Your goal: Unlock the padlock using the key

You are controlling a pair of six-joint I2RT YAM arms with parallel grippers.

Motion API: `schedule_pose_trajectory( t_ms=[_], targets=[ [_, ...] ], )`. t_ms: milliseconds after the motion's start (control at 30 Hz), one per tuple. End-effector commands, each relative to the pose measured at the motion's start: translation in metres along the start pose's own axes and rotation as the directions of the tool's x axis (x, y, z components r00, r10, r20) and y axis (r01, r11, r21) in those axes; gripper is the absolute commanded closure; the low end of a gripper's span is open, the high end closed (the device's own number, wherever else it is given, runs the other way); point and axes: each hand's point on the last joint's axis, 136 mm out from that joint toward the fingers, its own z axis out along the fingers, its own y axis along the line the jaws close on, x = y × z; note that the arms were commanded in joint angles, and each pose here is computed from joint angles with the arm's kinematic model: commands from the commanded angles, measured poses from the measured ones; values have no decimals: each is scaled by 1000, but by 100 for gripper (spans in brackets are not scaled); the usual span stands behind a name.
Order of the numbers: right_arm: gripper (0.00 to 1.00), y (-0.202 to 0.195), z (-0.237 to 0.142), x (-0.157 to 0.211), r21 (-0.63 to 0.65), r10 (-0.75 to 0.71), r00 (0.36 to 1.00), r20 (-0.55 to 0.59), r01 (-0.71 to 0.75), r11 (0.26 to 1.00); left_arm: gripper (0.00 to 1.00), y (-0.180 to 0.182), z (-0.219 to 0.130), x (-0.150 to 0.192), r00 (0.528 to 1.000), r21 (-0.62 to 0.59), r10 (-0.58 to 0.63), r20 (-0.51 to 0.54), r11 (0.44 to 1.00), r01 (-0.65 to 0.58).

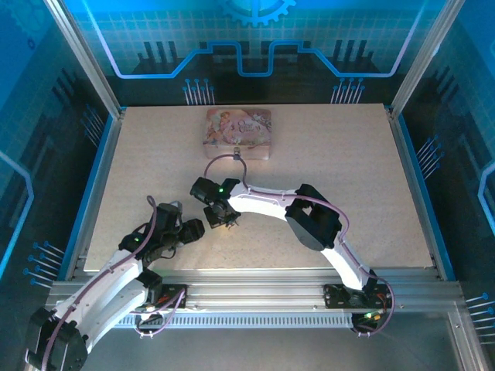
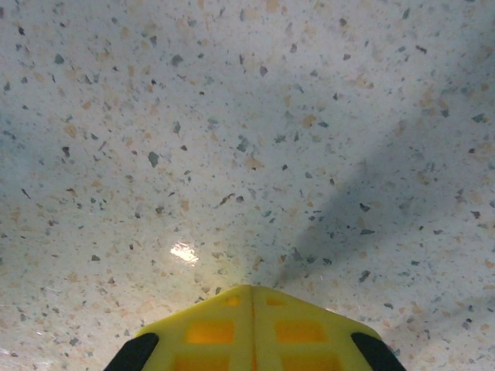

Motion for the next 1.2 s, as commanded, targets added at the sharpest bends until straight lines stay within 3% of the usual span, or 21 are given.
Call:
schedule_pose_trajectory(
  t_ms=[0,233,600,933,1067,1167],
  targets=[
    [91,-3,-14,-5,-5,-13,1000,28,13,1000,32,5,1,4,1000,-13,9,-5,1000,-9],
    [86,-25,-43,-7,24,46,997,64,-48,999,32,2,1,4,1000,5,16,-8,1000,-16],
    [84,-77,-59,15,-3,115,990,86,-116,993,40,-53,15,3,965,195,242,-98,956,-220],
    [82,-138,-50,51,15,228,972,53,-229,973,42,-100,54,-3,834,93,534,-138,846,-525],
    [82,-155,-52,63,7,265,962,63,-266,964,48,-113,75,-2,763,52,621,-179,780,-623],
    [81,-164,-52,70,21,271,960,68,-273,962,55,-116,91,-1,735,31,640,-224,759,-651]
  ],
)
